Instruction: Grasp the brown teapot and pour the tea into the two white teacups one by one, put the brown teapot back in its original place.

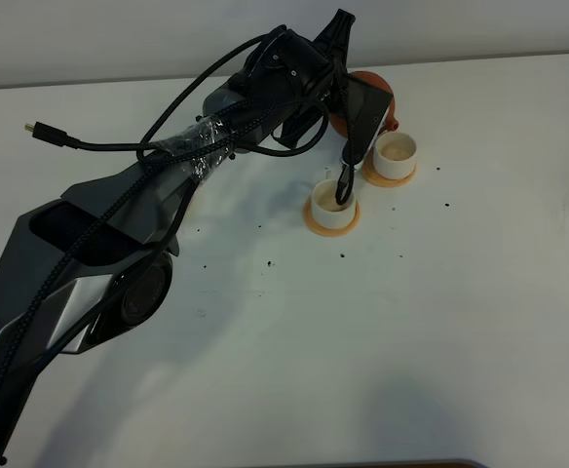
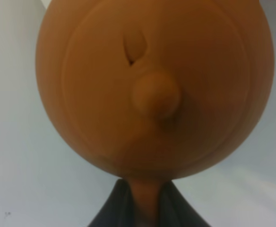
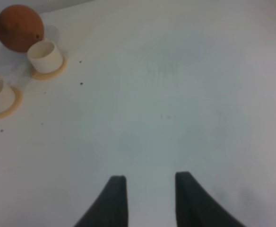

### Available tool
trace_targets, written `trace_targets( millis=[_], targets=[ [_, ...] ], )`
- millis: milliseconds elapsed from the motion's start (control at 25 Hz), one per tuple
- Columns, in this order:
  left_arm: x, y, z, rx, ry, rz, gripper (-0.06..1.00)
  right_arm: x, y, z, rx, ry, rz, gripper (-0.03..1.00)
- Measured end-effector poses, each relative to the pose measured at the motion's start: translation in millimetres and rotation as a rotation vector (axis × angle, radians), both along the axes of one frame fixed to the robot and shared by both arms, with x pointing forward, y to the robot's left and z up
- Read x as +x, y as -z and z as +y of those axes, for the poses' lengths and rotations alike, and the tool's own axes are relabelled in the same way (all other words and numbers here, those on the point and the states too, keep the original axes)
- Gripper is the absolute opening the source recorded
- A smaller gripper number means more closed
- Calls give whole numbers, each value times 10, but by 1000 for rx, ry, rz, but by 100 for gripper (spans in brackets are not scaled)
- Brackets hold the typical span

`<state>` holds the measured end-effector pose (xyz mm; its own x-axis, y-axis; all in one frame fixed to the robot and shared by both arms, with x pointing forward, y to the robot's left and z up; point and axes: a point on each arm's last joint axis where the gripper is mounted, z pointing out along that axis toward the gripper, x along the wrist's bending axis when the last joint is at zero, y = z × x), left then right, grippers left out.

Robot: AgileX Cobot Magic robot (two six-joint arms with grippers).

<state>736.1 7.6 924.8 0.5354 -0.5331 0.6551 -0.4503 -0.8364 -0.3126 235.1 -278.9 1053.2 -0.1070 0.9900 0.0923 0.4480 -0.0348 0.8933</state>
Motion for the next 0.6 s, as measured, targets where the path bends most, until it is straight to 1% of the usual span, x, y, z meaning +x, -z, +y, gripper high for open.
trace_targets(
  millis=[160, 600],
  targets=[
    [6, -5, 5, 48, 38, -16, 11, 0, 0, 0, 0, 0, 0, 24],
    [21, -27, -19, 88, 110, -57, 11, 0, 0, 0, 0, 0, 0, 24]
  ],
)
